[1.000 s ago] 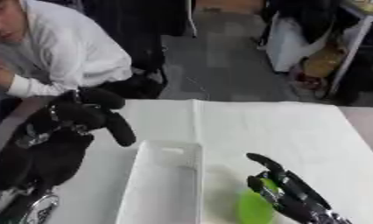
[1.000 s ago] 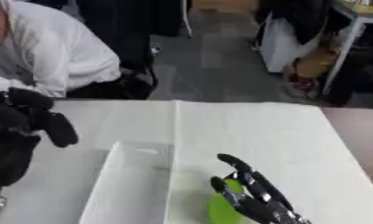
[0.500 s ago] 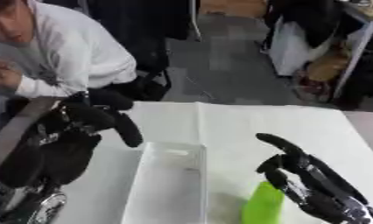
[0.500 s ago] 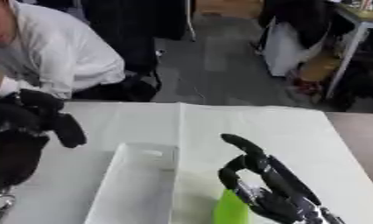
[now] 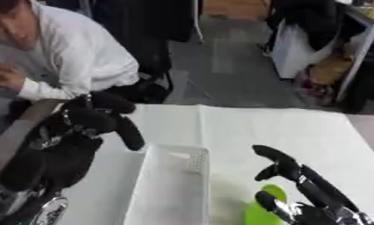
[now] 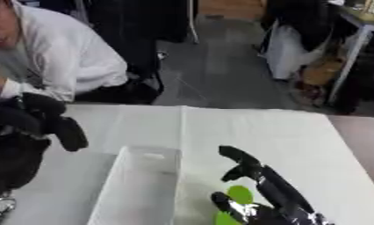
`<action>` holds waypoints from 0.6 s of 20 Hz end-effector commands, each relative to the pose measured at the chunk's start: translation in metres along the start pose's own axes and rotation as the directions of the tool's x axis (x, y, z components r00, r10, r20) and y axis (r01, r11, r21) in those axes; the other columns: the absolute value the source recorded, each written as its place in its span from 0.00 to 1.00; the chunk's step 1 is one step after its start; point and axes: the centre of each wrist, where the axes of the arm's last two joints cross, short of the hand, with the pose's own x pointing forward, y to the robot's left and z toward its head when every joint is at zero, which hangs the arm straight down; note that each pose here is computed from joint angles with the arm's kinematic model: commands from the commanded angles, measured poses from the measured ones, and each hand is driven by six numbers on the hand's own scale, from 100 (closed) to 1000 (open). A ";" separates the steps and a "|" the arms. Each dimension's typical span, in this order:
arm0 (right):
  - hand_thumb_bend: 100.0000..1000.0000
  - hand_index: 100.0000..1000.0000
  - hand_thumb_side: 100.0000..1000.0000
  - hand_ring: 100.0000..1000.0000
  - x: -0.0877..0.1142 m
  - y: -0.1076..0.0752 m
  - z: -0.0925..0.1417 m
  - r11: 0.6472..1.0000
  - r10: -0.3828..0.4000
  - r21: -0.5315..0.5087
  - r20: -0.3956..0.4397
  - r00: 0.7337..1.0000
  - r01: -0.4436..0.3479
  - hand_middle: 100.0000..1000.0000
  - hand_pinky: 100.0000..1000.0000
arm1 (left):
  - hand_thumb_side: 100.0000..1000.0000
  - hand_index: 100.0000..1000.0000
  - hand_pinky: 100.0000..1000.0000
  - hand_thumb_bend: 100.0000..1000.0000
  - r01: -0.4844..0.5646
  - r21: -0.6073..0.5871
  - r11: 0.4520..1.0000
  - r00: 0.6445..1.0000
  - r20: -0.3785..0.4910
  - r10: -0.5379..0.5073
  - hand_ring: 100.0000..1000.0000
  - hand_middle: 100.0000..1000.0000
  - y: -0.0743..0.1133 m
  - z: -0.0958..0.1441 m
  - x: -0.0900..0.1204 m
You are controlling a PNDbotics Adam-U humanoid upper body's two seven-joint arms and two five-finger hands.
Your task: Pick up objects on the table and place them in the box.
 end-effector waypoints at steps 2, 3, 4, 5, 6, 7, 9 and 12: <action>0.44 1.00 0.70 0.68 -0.015 -0.005 -0.003 0.996 0.090 -0.006 -0.002 0.996 -0.090 1.00 0.75 | 0.89 0.76 0.49 0.10 0.012 -0.024 1.000 0.999 0.032 -0.011 0.47 0.74 0.003 -0.009 0.005; 0.44 1.00 0.69 0.69 -0.020 -0.005 -0.003 0.995 0.104 -0.005 -0.008 0.995 -0.104 1.00 0.75 | 0.89 0.76 0.49 0.10 0.011 -0.024 1.000 0.999 0.033 -0.011 0.47 0.74 0.003 -0.009 0.005; 0.44 1.00 0.69 0.68 -0.024 -0.004 -0.002 0.993 0.115 -0.004 -0.014 0.993 -0.115 1.00 0.75 | 0.89 0.76 0.49 0.10 0.011 -0.024 1.000 0.999 0.034 -0.010 0.47 0.74 0.003 -0.009 0.005; 0.45 1.00 0.68 0.69 -0.027 -0.003 -0.002 0.992 0.125 -0.003 -0.018 0.992 -0.125 1.00 0.76 | 0.89 0.76 0.49 0.10 0.011 -0.024 1.000 0.999 0.035 -0.010 0.47 0.74 0.003 -0.010 0.005; 0.45 1.00 0.68 0.69 -0.031 -0.002 -0.001 0.991 0.135 -0.002 -0.022 0.991 -0.135 1.00 0.76 | 0.89 0.76 0.49 0.10 0.011 -0.024 1.000 0.999 0.035 -0.010 0.47 0.74 0.003 -0.010 0.005; 0.45 1.00 0.67 0.69 -0.034 -0.001 0.000 0.990 0.143 -0.001 -0.026 0.989 -0.143 1.00 0.76 | 0.89 0.76 0.49 0.10 0.011 -0.025 1.000 0.999 0.036 -0.010 0.47 0.74 0.003 -0.010 0.005; 0.46 1.00 0.66 0.69 -0.038 0.001 0.000 0.989 0.151 0.002 -0.031 0.988 -0.151 1.00 0.76 | 0.89 0.76 0.49 0.10 0.011 -0.025 1.000 0.999 0.036 -0.010 0.47 0.74 0.003 -0.010 0.005; 0.47 1.00 0.61 0.69 -0.041 0.004 0.001 0.989 0.149 0.010 -0.030 0.988 -0.149 1.00 0.76 | 0.89 0.76 0.49 0.10 0.011 -0.025 1.000 0.999 0.036 -0.010 0.47 0.74 0.003 -0.010 0.005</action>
